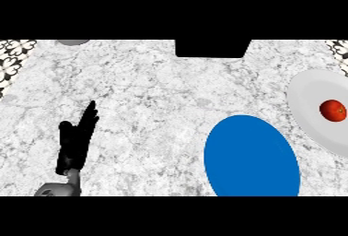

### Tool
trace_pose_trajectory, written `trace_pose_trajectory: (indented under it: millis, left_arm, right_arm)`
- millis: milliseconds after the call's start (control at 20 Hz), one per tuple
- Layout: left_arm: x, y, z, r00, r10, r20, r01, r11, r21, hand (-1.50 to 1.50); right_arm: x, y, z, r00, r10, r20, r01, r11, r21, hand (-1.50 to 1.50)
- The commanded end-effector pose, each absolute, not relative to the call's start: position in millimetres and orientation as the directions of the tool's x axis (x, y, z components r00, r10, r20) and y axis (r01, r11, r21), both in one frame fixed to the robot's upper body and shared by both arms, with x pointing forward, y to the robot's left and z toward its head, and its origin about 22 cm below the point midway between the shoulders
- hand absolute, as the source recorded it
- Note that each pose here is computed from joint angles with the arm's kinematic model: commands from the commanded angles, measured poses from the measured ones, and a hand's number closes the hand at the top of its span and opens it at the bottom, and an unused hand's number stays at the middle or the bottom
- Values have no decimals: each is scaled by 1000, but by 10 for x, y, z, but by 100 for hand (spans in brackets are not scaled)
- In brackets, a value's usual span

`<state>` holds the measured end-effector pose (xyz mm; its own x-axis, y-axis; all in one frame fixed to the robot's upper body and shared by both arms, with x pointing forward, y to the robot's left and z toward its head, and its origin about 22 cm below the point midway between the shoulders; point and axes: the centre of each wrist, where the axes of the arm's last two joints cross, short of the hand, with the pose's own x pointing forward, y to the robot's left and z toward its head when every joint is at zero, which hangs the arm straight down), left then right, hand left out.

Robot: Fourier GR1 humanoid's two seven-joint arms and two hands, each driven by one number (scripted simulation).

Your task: Pick the tomato from the plate and place it in the plate

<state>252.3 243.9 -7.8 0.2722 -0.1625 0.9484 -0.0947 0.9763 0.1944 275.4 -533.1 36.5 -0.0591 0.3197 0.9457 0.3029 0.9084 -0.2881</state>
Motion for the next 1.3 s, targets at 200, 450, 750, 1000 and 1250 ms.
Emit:
trace_pose_trajectory:
  millis: [200,450,750,1000,1250]
  left_arm:
    - [2547,2449,-156,260,-166,951,-93,976,196,0]
    - [2504,2490,-258,267,-156,951,-95,978,187,0]
    - [2587,2358,-172,275,-191,942,-76,973,219,0]
    - [2540,2405,-69,269,-178,947,-81,975,206,0]
    - [2530,2342,-71,248,-176,953,-76,977,200,0]
  right_arm:
    - [2721,-5201,118,-22,371,928,334,878,-343,-150]
    - [2767,-5206,175,29,393,919,365,852,-376,-150]
    - [2525,-5392,171,64,424,903,381,826,-415,-150]
    - [2501,-5426,193,113,428,897,414,800,-434,-150]
    - [2337,-5495,127,108,431,896,416,799,-434,-150]
